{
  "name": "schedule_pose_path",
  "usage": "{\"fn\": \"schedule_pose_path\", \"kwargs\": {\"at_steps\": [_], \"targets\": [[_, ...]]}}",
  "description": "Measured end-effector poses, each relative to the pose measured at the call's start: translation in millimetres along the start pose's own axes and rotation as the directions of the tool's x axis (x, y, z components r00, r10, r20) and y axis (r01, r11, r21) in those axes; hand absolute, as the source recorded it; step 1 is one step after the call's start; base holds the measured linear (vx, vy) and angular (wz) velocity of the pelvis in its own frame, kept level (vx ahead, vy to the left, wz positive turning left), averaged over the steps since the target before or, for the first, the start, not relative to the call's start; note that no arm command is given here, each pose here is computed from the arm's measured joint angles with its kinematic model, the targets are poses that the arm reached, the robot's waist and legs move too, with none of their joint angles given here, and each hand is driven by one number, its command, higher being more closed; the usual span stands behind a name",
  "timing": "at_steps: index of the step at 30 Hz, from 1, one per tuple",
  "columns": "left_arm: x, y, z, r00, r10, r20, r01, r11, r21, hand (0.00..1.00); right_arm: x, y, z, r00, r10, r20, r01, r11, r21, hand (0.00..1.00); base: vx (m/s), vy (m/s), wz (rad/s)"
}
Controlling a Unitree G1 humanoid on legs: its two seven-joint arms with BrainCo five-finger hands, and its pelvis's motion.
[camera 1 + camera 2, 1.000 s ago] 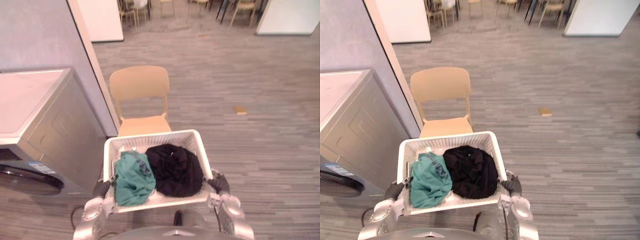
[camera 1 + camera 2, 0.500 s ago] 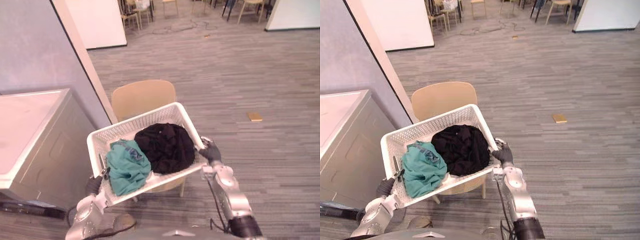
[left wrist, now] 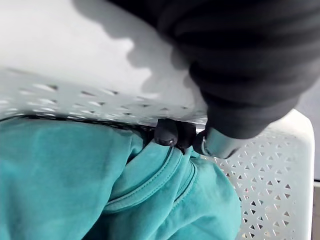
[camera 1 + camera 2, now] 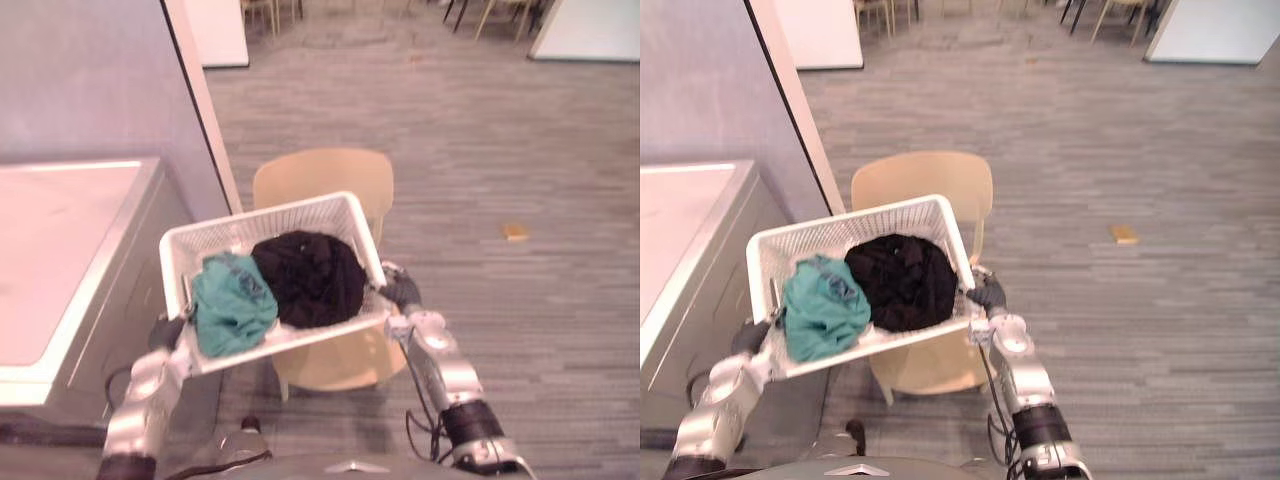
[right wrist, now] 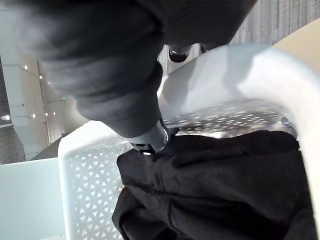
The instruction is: Pick up the laundry basket with both hands and put the clothes into the washing machine.
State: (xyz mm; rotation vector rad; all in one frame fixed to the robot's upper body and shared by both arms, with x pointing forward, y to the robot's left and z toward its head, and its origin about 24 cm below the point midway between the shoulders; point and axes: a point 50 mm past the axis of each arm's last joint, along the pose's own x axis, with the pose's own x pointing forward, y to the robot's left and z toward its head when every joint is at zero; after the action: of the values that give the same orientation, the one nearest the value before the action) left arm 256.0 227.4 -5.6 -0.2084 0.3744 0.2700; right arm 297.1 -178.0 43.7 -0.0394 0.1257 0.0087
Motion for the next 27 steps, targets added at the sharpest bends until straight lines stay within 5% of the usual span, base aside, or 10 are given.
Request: {"fn": "schedule_pose_path", "kwargs": {"at_steps": [7, 15, 27], "targets": [[43, -66, 114, 0.961, -0.161, 0.224, 0.126, 0.979, 0.161, 1.0, 40, -25, 91, 0.964, -0.131, 0.232, 0.15, 0.986, -0.066, 1.0, -0.2, 0.009, -0.1], [42, -115, 216, 0.888, -0.195, 0.416, 0.131, 0.975, 0.179, 1.0, 56, -36, 185, 0.882, -0.208, 0.422, 0.25, 0.967, -0.046, 1.0, -0.06, -0.031, -0.08], [39, -138, 246, 0.873, -0.208, 0.442, 0.138, 0.973, 0.186, 1.0, 66, -41, 238, 0.845, -0.264, 0.465, 0.309, 0.951, -0.022, 1.0, 0.0, -0.045, -0.11]]}}
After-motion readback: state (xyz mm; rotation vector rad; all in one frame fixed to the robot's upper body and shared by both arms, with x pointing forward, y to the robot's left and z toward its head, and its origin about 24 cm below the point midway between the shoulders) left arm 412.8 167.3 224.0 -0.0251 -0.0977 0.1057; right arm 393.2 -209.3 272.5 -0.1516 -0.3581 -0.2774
